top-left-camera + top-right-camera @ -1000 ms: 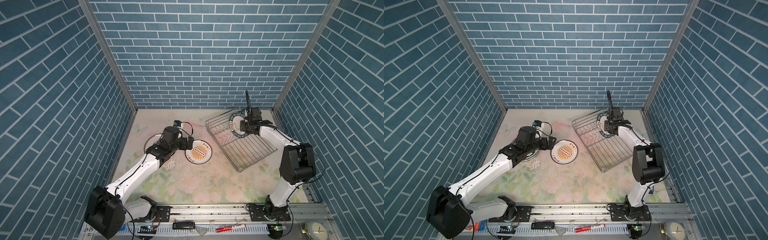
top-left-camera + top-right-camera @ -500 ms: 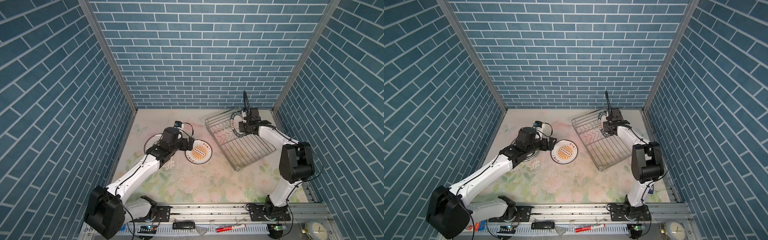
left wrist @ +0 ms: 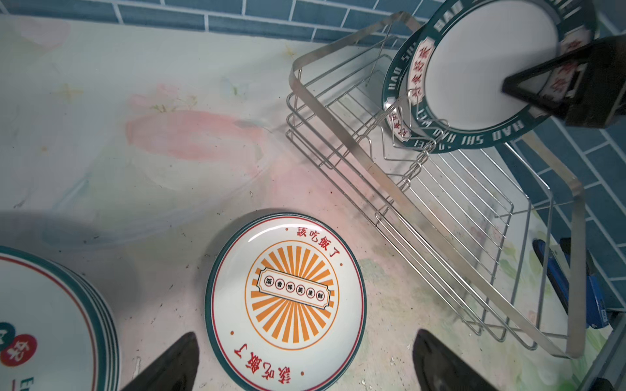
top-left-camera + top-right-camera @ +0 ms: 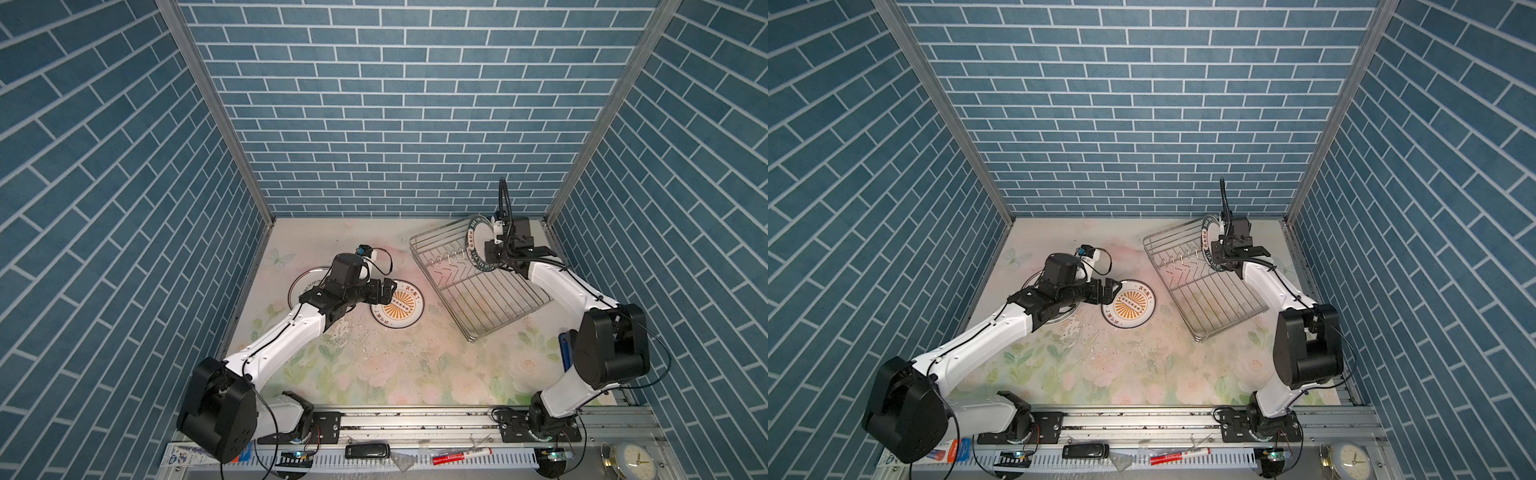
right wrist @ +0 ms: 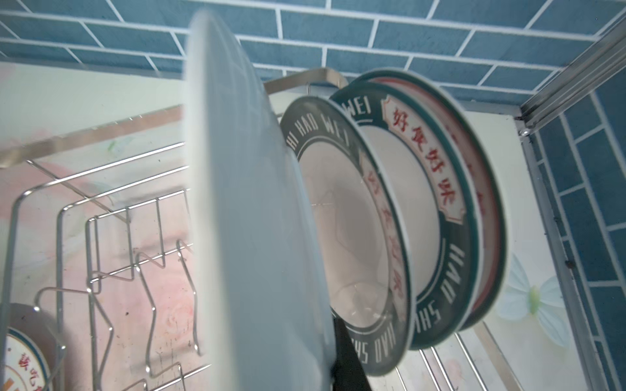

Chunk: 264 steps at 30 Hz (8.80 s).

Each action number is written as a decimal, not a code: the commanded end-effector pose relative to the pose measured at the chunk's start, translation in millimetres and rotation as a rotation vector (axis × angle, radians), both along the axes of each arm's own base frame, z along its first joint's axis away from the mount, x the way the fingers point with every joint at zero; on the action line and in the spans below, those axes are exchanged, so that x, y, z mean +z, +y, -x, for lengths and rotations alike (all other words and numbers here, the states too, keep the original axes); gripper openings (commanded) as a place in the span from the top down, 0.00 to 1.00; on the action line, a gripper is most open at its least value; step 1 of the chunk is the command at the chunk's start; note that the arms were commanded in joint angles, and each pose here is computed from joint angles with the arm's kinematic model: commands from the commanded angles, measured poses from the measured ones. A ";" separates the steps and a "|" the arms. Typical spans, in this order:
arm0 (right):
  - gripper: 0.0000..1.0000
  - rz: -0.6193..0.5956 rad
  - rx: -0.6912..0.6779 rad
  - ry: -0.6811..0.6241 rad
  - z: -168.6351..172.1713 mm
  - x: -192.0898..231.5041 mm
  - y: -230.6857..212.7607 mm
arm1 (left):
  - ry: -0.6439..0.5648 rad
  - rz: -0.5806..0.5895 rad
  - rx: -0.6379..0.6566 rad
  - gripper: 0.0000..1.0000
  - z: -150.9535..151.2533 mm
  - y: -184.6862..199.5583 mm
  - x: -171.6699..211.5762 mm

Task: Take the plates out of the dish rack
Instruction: 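Grasp the green-rimmed plate rim with the right gripper and lift it out of the rack, then close the left gripper on the plate rim while the right gripper holds it, then open the right gripper and withdraw it while the left gripper lowers the plate, then lower the green-rimmed plate onto the orange-sunburst plate with the left gripper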

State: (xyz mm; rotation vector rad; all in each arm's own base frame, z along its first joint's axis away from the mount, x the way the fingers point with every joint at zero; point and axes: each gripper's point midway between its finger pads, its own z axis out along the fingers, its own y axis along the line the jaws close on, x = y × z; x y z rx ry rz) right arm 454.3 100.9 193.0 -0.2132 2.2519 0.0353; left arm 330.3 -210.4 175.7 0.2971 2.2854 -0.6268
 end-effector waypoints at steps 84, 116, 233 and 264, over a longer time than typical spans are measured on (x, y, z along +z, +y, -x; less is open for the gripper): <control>0.86 -1.126 0.621 0.361 142.5 28.3 226.8 | 0.024 0.540 -0.171 0.44 -2.9 -40.1 27.3; 0.41 -0.744 0.518 0.174 138.8 26.6 188.0 | -0.025 0.504 -0.111 1.00 -1.3 -20.8 36.3; 0.01 -0.267 0.080 -0.215 131.1 49.8 54.1 | 0.603 0.043 0.196 0.51 -2.4 19.7 -114.1; 0.01 -0.259 0.086 -0.205 130.0 47.1 55.4 | 0.597 -0.072 0.174 0.40 0.4 17.1 -116.7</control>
